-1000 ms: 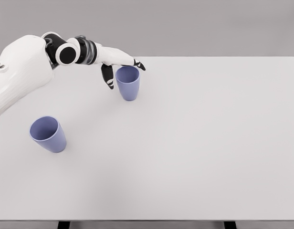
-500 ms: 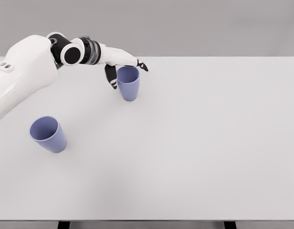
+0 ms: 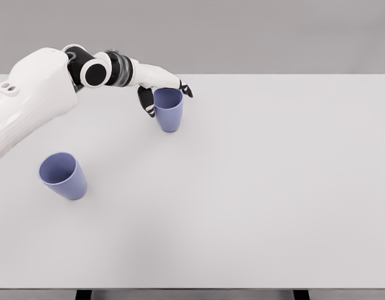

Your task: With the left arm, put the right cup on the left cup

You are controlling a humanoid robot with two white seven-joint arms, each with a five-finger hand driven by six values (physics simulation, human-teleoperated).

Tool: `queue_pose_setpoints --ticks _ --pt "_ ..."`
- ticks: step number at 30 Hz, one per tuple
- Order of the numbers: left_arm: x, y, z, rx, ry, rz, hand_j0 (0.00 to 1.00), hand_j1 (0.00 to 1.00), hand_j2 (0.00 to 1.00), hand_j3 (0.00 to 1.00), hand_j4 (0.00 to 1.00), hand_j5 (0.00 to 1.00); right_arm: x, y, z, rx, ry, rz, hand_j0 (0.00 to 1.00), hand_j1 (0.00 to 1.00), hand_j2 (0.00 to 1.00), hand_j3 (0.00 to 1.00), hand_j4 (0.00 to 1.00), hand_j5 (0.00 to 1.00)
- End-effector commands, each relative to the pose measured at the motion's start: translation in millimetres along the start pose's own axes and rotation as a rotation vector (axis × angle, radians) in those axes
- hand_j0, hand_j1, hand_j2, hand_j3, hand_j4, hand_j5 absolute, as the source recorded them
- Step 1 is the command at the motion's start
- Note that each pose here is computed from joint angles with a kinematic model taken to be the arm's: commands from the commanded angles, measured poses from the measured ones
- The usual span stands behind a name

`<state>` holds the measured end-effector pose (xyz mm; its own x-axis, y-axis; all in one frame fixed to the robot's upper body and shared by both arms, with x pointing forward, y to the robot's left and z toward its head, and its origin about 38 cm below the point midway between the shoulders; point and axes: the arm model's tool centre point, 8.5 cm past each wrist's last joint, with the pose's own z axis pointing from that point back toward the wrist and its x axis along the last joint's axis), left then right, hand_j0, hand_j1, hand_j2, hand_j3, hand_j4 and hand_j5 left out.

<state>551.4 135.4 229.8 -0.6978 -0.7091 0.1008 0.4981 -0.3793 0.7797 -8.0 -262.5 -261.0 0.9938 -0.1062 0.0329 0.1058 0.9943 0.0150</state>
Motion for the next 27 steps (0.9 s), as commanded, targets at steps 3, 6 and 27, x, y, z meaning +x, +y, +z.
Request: queue_pose_setpoints --ticks 3,6,27 --pt "-0.1 0.0 0.1 0.001 0.0 0.001 0.87 0.87 0.87 0.87 0.87 0.87 -0.2 0.0 0.0 0.0 0.0 0.0 1.0 1.0 1.0 1.0 1.0 1.0" --pt "0.3 0.2 0.0 0.001 -0.001 0.0 0.84 0.84 0.84 0.84 0.84 0.84 -0.6 -0.1 0.0 0.0 0.0 0.0 1.0 1.0 1.0 1.0 1.0 1.0" --pt "6.3 3.7 7.8 0.014 -0.03 -0.026 0.7 0.7 0.7 0.7 0.7 0.7 -0.1 0.0 0.0 0.0 0.0 0.0 1.0 1.0 1.0 1.0 1.0 1.0"
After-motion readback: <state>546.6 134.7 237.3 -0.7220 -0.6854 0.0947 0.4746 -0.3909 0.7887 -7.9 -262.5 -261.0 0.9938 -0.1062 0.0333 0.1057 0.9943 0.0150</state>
